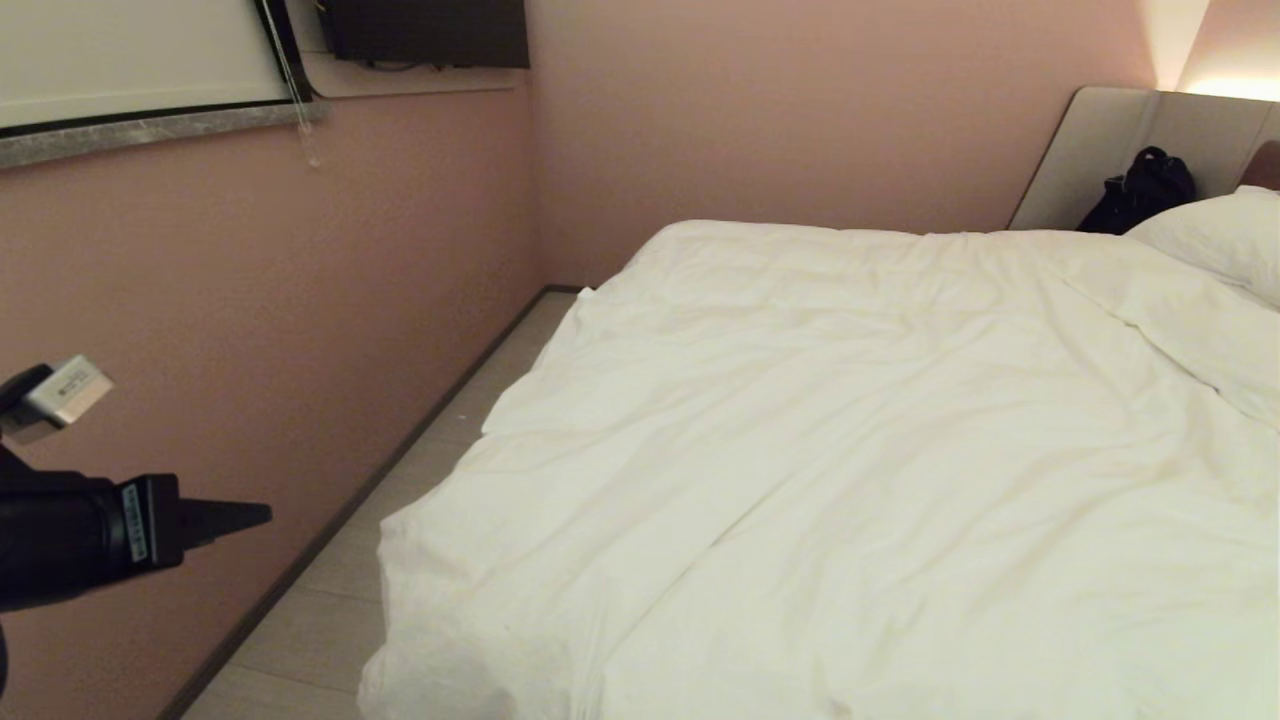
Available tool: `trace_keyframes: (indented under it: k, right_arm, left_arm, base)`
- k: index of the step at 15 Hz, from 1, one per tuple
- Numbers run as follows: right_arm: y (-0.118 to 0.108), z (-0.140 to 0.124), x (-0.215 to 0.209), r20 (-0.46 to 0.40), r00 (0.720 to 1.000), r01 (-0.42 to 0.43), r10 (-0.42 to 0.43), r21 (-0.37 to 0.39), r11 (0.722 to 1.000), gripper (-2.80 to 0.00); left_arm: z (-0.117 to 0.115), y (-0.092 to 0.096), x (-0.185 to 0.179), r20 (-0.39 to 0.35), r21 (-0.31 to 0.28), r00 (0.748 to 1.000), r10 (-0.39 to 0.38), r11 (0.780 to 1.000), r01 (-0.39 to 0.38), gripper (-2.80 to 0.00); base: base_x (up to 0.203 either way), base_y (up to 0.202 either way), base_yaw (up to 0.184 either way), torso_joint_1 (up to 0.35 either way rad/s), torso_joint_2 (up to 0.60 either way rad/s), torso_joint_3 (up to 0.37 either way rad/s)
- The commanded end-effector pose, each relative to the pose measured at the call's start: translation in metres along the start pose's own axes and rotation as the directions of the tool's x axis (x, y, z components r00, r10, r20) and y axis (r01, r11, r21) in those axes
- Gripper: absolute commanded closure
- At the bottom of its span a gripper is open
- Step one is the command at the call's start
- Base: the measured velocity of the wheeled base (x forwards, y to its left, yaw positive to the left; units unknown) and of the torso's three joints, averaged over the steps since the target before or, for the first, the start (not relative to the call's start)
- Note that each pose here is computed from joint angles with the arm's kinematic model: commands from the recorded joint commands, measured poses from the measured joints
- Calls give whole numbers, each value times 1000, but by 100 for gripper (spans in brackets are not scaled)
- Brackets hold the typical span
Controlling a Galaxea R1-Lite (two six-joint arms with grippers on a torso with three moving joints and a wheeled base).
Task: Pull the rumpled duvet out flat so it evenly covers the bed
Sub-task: Flatten the corners of the folded blanket
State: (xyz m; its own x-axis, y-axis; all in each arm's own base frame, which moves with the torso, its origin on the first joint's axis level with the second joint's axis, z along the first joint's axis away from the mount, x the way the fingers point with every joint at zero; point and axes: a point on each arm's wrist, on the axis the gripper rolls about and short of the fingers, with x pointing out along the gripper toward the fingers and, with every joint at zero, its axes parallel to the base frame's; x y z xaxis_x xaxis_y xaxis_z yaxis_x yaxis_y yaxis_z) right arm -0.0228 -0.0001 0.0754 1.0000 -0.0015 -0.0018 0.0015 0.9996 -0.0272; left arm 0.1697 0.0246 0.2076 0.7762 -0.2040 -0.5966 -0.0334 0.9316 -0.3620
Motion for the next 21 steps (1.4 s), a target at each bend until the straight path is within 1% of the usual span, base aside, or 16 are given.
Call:
trace_keyframes:
  k: [1, 3, 5, 6, 8, 9, 11, 14, 15, 16, 18, 21]
  right_arm:
    - [0, 0, 0, 0, 1000, 0, 0, 0, 1000, 0]
    - [0, 0, 0, 0, 1000, 0, 0, 0, 1000, 0]
    - [0, 0, 0, 0, 1000, 0, 0, 0, 1000, 0]
    - [0, 0, 0, -1, 1000, 0, 0, 0, 1000, 0]
    - [0, 0, 0, 0, 1000, 0, 0, 0, 1000, 0]
    - [0, 0, 0, -1, 1000, 0, 0, 0, 1000, 0]
    - [0, 0, 0, 0, 1000, 0, 0, 0, 1000, 0]
    - [0, 0, 0, 0, 1000, 0, 0, 0, 1000, 0]
    - [0, 0, 0, 1, 1000, 0, 0, 0, 1000, 0]
    - [0, 0, 0, -1, 1000, 0, 0, 0, 1000, 0]
    - [0, 0, 0, -1, 1000, 0, 0, 0, 1000, 0]
    - [0, 0, 0, 1, 1000, 0, 0, 0, 1000, 0]
  left_arm:
    - [0, -4, 4, -18, 15, 1000, -21, 1000, 21, 0]
    - [-3, -9, 6, -36, 36, 999, -37, 999, 38, 0]
    - [-9, -11, 7, -53, 100, 998, -45, 994, 50, 0]
    - [-11, -12, 5, -51, 120, 998, -45, 991, 51, 0]
    - [-14, -12, 1, -33, 132, 999, -9, 991, 14, 0]
    - [-16, -12, -3, -10, 150, 999, 37, 988, -35, 0]
    - [-19, -13, -14, 43, 205, 996, 79, 975, -86, 0]
    - [-33, -19, -40, 135, 252, 989, 67, 963, -100, 0]
    - [-41, -20, -46, 157, 264, 984, 82, 957, -122, 0]
    - [-49, -21, -52, 179, 273, 979, 94, 952, -141, 0]
    - [-63, -22, -66, 243, 294, 966, 84, 943, -156, 0]
    - [-82, -18, -80, 330, 283, 935, 132, 931, -232, 0]
  base:
    - [0, 0, 0, 0, 0, 0]
    - [0, 0, 0, 0, 0, 0]
    - [0, 0, 0, 0, 0, 0]
    - [0, 0, 0, 0, 0, 0]
    - [0, 0, 0, 0, 0, 0]
    - [0, 0, 0, 0, 0, 0]
    - [0, 0, 0, 0, 0, 0]
    - [0, 0, 0, 0, 0, 0]
    - [0, 0, 0, 0, 0, 0]
    - [0, 0, 0, 0, 0, 0]
    - [0, 0, 0, 0, 0, 0]
    - [0, 0, 0, 0, 0, 0]
